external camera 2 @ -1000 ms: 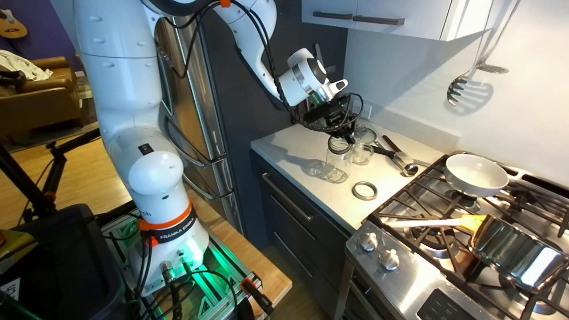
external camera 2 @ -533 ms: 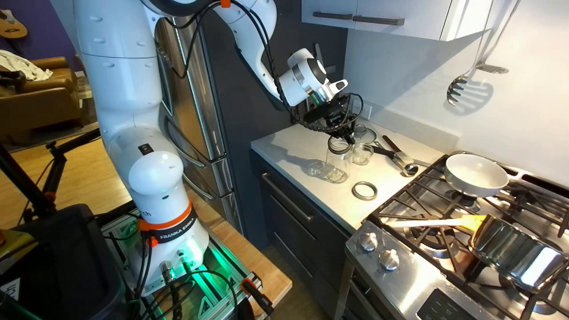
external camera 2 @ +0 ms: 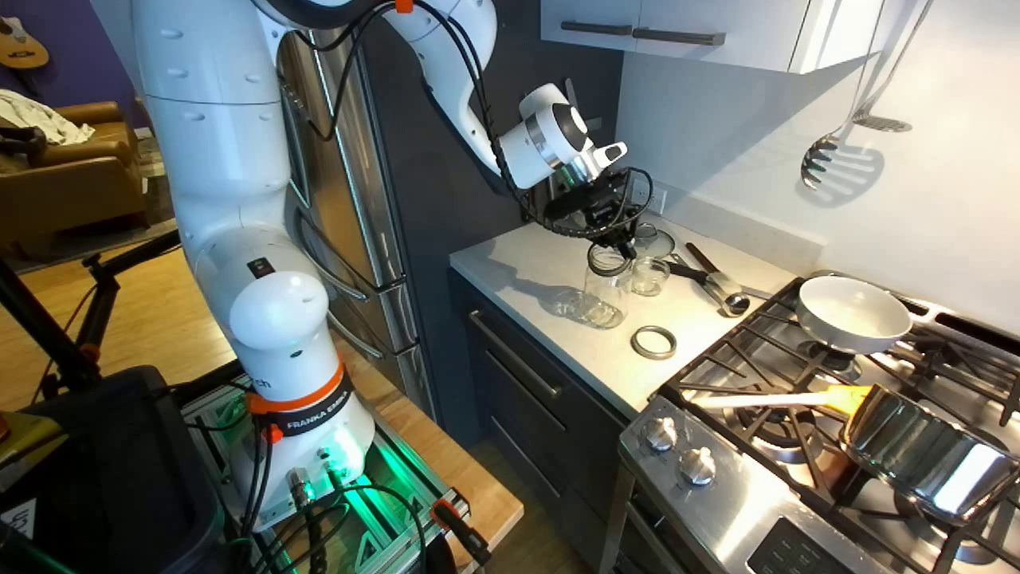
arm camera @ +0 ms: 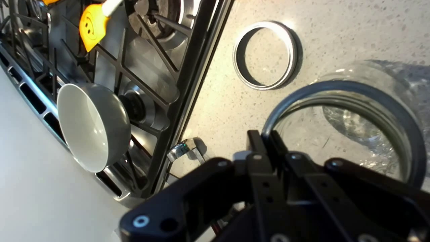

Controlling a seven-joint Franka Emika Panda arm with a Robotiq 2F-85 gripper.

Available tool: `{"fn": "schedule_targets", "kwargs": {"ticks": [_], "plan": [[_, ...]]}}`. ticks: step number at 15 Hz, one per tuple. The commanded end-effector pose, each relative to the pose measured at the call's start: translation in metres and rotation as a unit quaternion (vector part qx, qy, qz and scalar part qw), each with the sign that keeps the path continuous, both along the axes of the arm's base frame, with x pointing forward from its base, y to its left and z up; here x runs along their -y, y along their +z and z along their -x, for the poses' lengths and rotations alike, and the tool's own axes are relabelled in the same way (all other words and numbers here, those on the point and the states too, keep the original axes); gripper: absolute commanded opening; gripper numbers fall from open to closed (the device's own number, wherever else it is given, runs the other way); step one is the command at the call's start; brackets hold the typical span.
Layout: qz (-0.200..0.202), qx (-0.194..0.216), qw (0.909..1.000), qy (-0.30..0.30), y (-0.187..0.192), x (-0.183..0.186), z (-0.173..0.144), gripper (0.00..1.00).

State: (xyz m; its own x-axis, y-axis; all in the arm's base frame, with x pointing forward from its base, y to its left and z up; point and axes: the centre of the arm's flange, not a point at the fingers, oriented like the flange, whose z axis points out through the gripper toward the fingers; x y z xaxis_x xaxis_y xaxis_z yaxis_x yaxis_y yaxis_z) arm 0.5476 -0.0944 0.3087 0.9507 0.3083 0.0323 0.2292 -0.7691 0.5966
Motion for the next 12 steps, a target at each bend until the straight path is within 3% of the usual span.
{"fn": "schedule_targets", "kwargs": {"ticks": [1, 7, 12], "plan": [[-0.028, -0.023, 0.9993, -0.001, 0.007, 0.007, -0.003, 0.02], [-0.063, -0.053, 0.9966, 0.006, 0.013, 0.016, -0.004, 0.02], [-0.054, -0.081, 0.9952, 0.008, 0.021, 0.017, -0.004, 0.02]]}}
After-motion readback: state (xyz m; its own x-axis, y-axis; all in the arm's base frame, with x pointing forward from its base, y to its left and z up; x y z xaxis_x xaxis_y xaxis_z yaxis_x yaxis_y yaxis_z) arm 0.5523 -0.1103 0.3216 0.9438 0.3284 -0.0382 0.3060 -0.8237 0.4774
